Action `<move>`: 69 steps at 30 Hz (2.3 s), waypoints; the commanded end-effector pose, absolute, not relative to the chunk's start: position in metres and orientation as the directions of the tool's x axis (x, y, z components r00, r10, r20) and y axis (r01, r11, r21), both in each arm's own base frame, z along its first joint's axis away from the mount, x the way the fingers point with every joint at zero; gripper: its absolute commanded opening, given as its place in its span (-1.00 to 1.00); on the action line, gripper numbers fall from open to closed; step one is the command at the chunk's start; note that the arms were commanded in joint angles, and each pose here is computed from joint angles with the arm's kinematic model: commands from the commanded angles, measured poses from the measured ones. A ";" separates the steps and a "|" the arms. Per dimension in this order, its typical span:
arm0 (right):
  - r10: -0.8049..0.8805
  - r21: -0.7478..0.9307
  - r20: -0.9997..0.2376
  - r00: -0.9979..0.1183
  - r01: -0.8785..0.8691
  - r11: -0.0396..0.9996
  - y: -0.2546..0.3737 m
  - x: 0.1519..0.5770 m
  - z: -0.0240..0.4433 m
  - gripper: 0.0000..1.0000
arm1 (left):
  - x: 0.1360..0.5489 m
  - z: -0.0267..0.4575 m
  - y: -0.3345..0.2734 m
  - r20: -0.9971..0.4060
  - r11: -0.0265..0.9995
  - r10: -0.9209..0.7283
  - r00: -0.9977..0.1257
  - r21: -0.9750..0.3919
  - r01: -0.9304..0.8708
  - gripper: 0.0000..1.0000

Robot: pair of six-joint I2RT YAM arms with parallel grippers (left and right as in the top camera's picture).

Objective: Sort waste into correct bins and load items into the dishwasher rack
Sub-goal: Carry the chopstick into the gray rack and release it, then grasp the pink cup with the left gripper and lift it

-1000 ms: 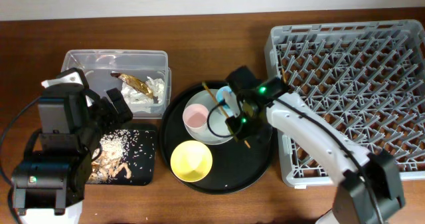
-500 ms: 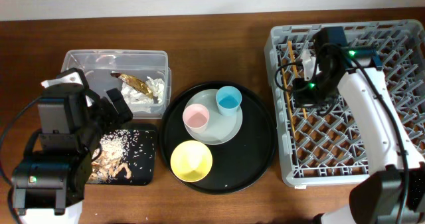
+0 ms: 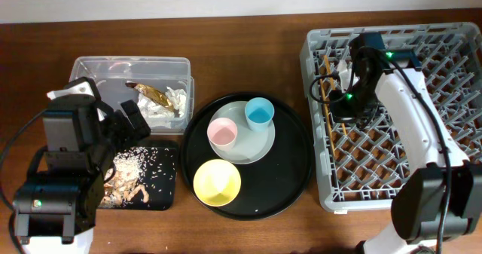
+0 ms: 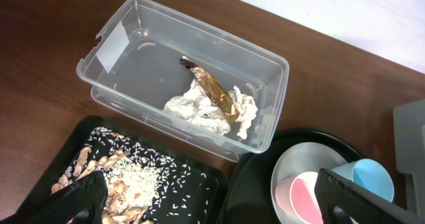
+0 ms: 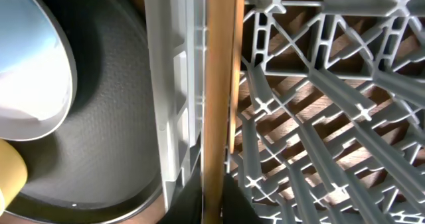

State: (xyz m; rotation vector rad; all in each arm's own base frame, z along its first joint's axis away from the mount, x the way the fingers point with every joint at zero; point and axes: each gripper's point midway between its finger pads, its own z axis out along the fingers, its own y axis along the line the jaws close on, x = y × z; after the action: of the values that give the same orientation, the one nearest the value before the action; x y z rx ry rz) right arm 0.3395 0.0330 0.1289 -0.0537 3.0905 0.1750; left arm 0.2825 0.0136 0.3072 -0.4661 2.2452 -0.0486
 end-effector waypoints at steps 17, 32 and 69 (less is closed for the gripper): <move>-0.029 0.212 -0.091 -0.995 -0.048 0.976 0.050 0.351 0.142 0.80 | 0.283 0.315 0.018 -0.742 0.929 -0.344 -0.575 -0.180 -0.323 0.98; -0.033 0.340 -0.120 -0.992 -0.073 0.938 0.072 0.342 0.173 0.55 | 0.266 0.285 -0.057 -0.548 0.902 -0.331 -0.768 -0.423 -0.087 0.93; -0.033 0.344 -0.168 -0.985 -0.090 0.935 0.072 0.331 0.209 0.60 | 0.331 0.104 -0.154 -0.337 0.919 -0.139 -0.931 -0.395 0.006 -1.00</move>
State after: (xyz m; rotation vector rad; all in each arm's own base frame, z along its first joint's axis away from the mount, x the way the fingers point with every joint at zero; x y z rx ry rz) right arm 0.3239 0.0722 0.1862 -0.0838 2.9958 0.5333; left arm 0.3179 -0.1534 0.0625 -0.1112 2.7996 -0.5355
